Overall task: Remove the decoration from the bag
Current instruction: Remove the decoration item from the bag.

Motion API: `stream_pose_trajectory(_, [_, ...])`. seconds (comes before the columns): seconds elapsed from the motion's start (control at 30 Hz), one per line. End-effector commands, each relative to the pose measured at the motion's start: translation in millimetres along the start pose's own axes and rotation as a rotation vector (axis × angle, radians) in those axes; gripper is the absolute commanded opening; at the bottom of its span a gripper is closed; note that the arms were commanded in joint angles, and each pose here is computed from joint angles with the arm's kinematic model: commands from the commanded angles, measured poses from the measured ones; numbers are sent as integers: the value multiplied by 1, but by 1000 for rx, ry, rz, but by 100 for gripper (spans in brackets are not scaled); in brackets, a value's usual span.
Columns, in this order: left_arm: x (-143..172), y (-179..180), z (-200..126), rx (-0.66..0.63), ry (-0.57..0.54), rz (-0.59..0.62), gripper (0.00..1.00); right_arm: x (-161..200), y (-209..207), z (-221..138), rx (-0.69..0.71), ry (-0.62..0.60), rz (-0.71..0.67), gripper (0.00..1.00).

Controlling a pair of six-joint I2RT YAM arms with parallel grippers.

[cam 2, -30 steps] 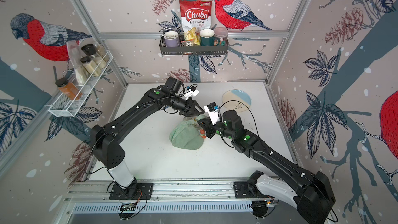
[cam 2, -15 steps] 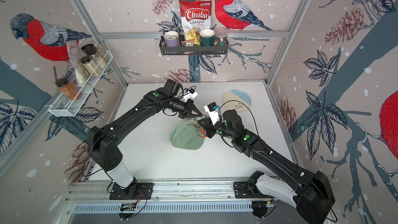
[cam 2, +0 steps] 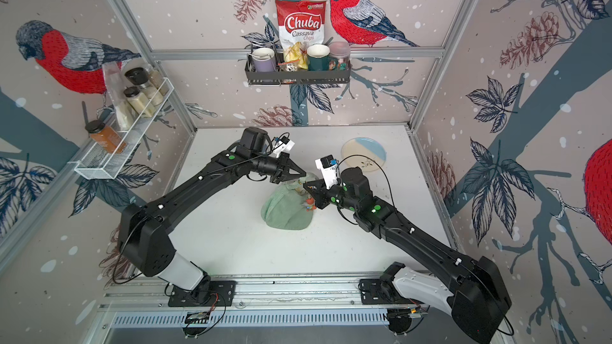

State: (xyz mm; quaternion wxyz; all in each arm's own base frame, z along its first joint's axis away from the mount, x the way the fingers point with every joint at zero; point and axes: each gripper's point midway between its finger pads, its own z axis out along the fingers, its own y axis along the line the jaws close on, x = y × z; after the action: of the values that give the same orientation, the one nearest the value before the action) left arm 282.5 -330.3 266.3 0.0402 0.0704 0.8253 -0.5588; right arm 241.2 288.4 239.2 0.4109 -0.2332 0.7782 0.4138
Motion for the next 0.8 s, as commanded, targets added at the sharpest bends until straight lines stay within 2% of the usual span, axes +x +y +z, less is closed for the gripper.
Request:
stream_pose_trajectory(0.0, [-15, -15, -4, 56, -89, 52, 0, -10, -3, 5, 19, -39, 157, 0])
stream_pose_trajectory(0.33, [-12, -11, -2, 61, -128, 60, 0, -22, -23, 16, 153, -40, 419, 0])
stream_pose_trajectory(0.53, [-11, -9, 2, 81, -145, 42, 0, -37, -26, 15, 189, -88, 540, 0])
stream_pose_trajectory(0.63, [-11, -10, 4, 81, -148, 46, 0, -37, -34, 14, 319, -76, 560, 0])
stream_pose_trajectory(0.67, [-11, -11, 4, 82, -150, 45, 0, -41, -45, 7, 422, -117, 543, 0])
stream_pose_trajectory(0.77, [-14, -14, 7, 94, -154, 41, 0, -37, -50, 12, 564, -162, 490, 0])
